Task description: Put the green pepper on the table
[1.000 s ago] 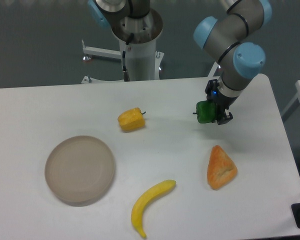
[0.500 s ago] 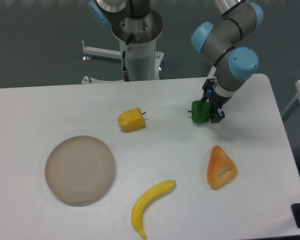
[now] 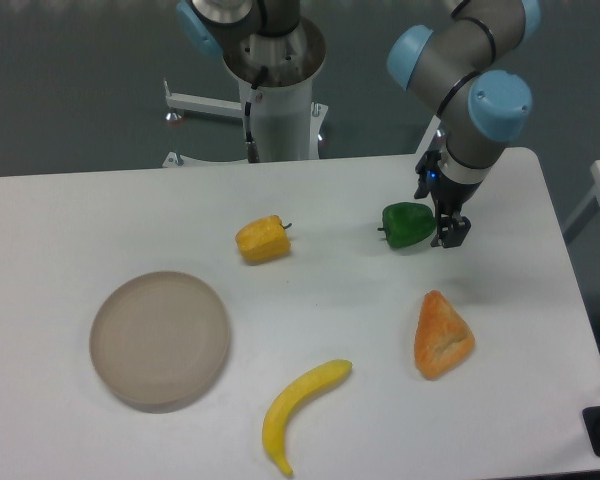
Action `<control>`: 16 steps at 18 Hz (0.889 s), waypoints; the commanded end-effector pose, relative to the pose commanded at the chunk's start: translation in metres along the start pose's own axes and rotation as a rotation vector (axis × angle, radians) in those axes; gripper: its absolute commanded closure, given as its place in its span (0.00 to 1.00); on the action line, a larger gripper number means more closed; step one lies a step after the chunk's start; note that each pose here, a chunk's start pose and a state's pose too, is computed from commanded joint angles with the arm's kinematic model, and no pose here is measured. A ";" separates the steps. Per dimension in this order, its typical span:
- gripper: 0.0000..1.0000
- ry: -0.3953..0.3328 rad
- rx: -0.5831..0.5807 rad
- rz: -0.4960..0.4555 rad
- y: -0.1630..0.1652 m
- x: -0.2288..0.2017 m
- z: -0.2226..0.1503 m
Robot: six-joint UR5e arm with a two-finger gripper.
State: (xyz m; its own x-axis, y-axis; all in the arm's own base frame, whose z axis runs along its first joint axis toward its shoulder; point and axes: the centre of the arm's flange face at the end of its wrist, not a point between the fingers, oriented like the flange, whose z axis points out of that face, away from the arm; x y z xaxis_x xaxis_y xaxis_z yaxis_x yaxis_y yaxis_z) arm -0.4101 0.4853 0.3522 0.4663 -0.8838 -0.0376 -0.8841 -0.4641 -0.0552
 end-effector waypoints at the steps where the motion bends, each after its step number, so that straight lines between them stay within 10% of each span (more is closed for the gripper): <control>1: 0.00 0.003 -0.009 -0.003 -0.006 -0.004 -0.004; 16: 0.00 -0.010 -0.070 -0.157 -0.151 -0.053 -0.017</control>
State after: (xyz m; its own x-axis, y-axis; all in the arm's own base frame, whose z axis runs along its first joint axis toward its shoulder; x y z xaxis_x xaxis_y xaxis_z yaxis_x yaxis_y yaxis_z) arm -0.3023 0.6011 0.3794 0.5986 -0.7998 -0.0443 -0.8003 -0.5995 0.0086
